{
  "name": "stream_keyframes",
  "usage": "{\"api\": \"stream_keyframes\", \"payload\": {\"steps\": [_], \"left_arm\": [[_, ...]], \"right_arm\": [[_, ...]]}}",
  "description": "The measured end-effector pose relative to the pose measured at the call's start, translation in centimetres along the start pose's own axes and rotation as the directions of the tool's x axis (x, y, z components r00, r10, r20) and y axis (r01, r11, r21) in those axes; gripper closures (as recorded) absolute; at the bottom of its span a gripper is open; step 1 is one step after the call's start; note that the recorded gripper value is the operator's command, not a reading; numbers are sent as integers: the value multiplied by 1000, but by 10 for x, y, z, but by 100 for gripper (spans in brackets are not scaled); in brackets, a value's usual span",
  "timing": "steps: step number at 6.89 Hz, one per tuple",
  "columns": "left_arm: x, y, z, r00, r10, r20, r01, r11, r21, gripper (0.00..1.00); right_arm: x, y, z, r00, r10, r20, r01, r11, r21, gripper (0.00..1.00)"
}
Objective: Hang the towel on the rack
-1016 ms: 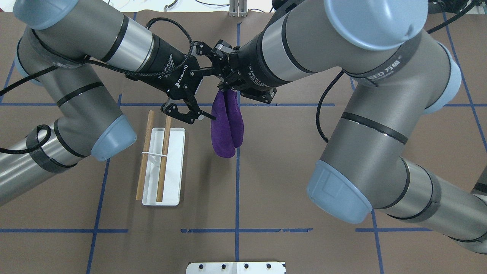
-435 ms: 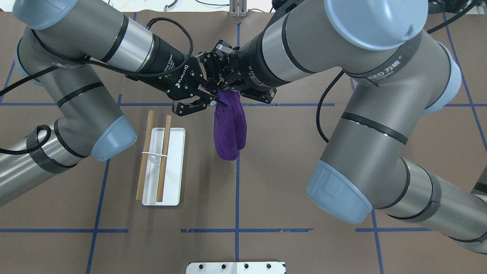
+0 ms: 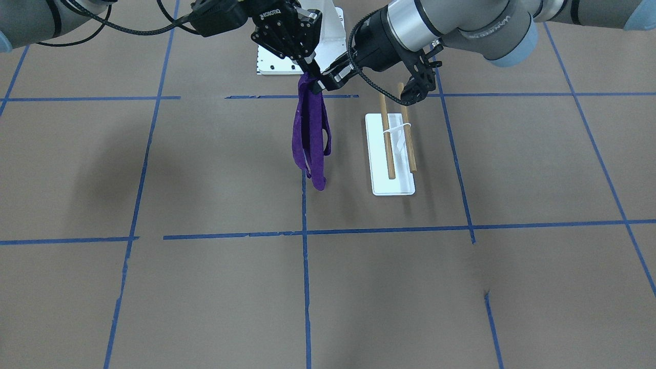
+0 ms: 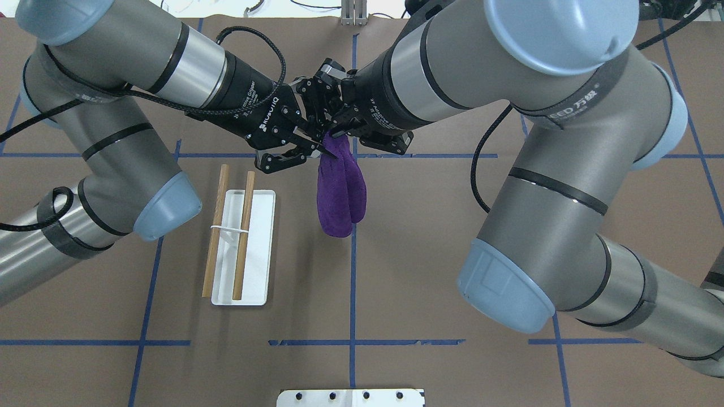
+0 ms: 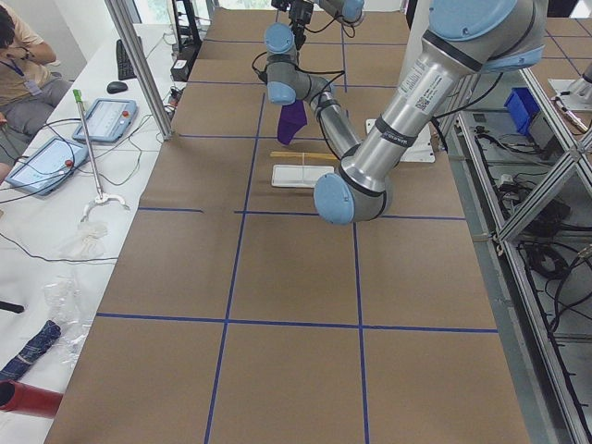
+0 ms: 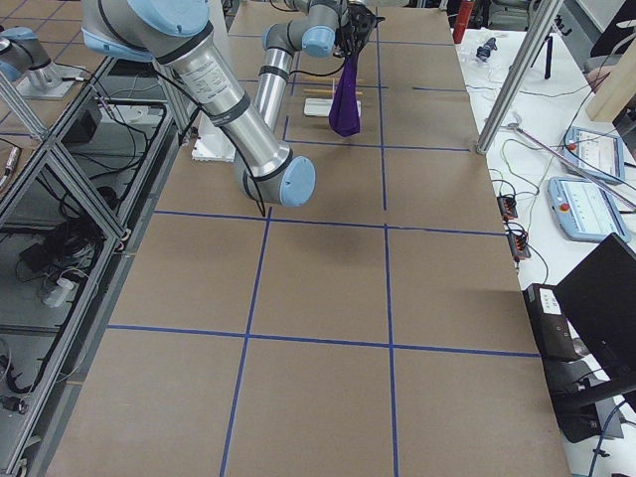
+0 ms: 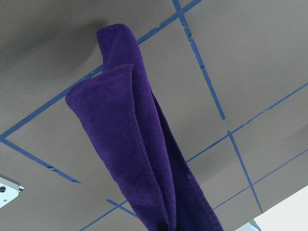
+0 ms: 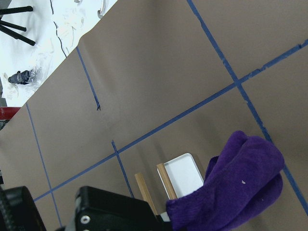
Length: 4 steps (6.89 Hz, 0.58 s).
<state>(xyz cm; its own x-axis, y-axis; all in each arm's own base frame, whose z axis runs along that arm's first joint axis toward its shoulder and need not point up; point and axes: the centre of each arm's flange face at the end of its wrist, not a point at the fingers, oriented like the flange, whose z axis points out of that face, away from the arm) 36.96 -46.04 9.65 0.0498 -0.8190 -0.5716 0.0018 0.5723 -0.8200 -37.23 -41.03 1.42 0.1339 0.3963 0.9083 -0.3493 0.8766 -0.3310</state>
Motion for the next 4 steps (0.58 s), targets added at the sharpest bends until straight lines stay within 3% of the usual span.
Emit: {"api": "stream_keyframes", "payload": {"steps": [4], "left_arm": [[-9, -6, -3, 999, 44, 2, -44, 999, 4, 100]], "right_arm": [[31, -18, -26, 1000, -5, 2, 5, 1000, 18, 0]]}}
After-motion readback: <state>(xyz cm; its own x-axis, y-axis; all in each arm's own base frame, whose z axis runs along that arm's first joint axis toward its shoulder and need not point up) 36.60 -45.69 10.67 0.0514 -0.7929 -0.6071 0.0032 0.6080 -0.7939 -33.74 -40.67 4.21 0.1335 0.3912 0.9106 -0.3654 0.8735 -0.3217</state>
